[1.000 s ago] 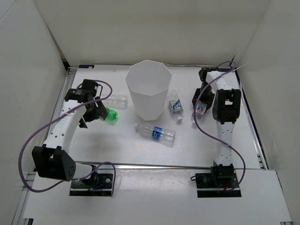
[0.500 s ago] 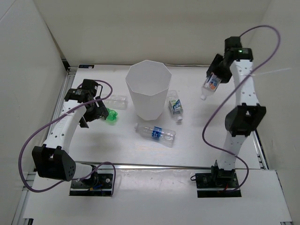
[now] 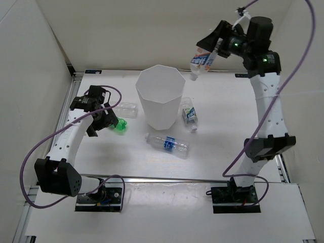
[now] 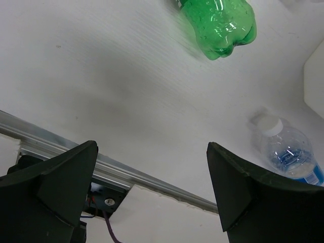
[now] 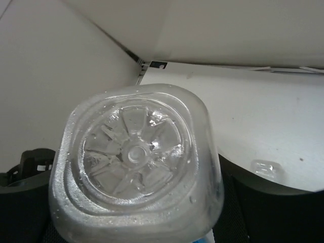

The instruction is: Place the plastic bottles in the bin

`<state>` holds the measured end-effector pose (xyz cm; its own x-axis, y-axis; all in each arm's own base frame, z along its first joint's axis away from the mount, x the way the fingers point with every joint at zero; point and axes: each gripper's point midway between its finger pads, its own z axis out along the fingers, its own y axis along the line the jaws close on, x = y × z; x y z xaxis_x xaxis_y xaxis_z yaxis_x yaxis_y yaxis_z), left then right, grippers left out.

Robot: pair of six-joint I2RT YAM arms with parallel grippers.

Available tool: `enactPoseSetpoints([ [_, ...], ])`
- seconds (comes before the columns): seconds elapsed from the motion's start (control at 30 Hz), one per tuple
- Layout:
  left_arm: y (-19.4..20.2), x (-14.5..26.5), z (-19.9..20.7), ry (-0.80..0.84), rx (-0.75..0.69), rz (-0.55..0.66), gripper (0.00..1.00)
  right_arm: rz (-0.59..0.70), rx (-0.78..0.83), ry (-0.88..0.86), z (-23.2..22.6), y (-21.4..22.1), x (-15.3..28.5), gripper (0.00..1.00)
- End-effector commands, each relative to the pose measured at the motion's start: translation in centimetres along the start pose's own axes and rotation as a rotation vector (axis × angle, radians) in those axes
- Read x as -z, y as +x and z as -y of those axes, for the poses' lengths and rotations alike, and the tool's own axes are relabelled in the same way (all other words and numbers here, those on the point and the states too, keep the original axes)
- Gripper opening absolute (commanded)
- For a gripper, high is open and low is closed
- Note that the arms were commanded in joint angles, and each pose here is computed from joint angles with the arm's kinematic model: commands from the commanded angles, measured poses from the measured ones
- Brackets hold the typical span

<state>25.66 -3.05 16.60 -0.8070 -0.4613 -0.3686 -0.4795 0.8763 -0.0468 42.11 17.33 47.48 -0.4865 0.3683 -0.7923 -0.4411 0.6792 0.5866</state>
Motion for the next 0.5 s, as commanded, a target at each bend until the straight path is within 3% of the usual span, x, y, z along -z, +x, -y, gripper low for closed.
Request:
enactPoseSetpoints([
  [0.0, -0.9, 1.2, 0.8, 0.060, 0.030, 0.064, 1.00, -0.042, 0.112, -0.166, -3.1, 1.3, -3.9, 0.76],
  [0.27, -2.1, 2.7, 0.3, 0.031, 0.034, 0.099, 1.00, -0.103, 0.205, -0.210, -5.7, 6.1, -9.7, 0.76],
  [0.47, -1.7, 3.4, -1.2, -0.002, 0.034, 0.114, 1.00, -0.123, 0.253, -0.230, -6.8, 7.8, -11.4, 0.79],
])
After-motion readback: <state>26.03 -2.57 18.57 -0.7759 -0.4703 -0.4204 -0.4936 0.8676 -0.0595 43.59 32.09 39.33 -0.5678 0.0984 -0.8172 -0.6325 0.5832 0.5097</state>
